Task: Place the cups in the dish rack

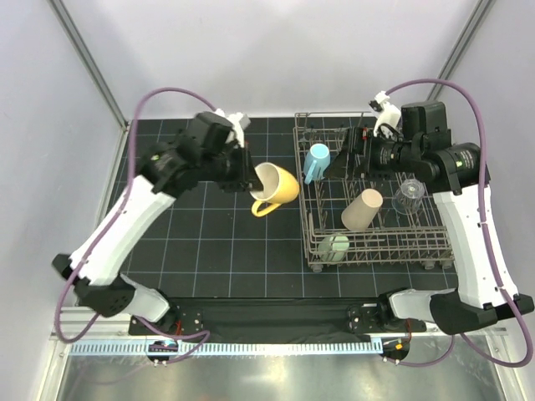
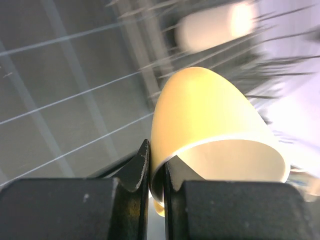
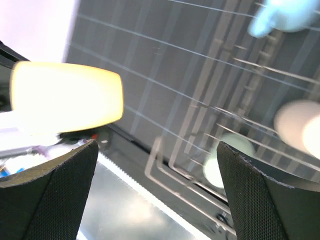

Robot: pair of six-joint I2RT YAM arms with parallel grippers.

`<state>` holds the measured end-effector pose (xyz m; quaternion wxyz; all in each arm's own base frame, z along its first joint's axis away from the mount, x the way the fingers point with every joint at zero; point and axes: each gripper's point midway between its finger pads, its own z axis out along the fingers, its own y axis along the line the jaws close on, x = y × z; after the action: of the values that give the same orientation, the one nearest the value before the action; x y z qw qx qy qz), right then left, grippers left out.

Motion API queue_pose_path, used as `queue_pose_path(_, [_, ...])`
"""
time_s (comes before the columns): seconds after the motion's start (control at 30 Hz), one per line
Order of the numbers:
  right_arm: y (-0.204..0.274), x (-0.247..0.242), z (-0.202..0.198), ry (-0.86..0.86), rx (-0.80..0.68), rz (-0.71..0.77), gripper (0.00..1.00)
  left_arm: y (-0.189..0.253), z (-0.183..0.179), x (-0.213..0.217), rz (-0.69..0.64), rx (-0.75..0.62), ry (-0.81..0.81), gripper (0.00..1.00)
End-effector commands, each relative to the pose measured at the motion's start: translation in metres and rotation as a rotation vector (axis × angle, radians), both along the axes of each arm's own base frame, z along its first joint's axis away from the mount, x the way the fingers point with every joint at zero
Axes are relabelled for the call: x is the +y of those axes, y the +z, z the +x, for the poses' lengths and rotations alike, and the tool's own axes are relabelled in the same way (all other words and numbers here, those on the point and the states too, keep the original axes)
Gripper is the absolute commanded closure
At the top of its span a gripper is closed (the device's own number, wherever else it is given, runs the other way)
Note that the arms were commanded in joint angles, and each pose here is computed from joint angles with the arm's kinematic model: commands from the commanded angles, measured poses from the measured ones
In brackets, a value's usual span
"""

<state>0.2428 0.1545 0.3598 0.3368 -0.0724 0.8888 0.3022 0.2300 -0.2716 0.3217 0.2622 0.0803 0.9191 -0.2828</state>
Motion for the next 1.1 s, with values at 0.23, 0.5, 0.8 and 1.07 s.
queue_pose_path(0.23, [0.109, 0.065, -0.031, 0.407, -0.250, 0.410, 0.00, 0.183, -0.018, -0.002, -0.807, -0.122, -0.039, 1.00])
queue_pose_path(0.5, [0.142, 0.090, -0.044, 0.455, -0.275, 0.592, 0.00, 0.236, -0.015, 0.008, -1.093, -0.274, -0.040, 1.00])
queue_pose_path(0.8, [0.170, 0.114, -0.042, 0.458, -0.345, 0.678, 0.07, 0.272, -0.006, 0.006, -1.307, -0.301, -0.069, 1.00])
queue_pose_path(1.07, [0.180, 0.133, -0.028, 0.460, -0.340, 0.702, 0.15, 0.273, -0.002, 0.004, -1.329, -0.309, -0.049, 1.00])
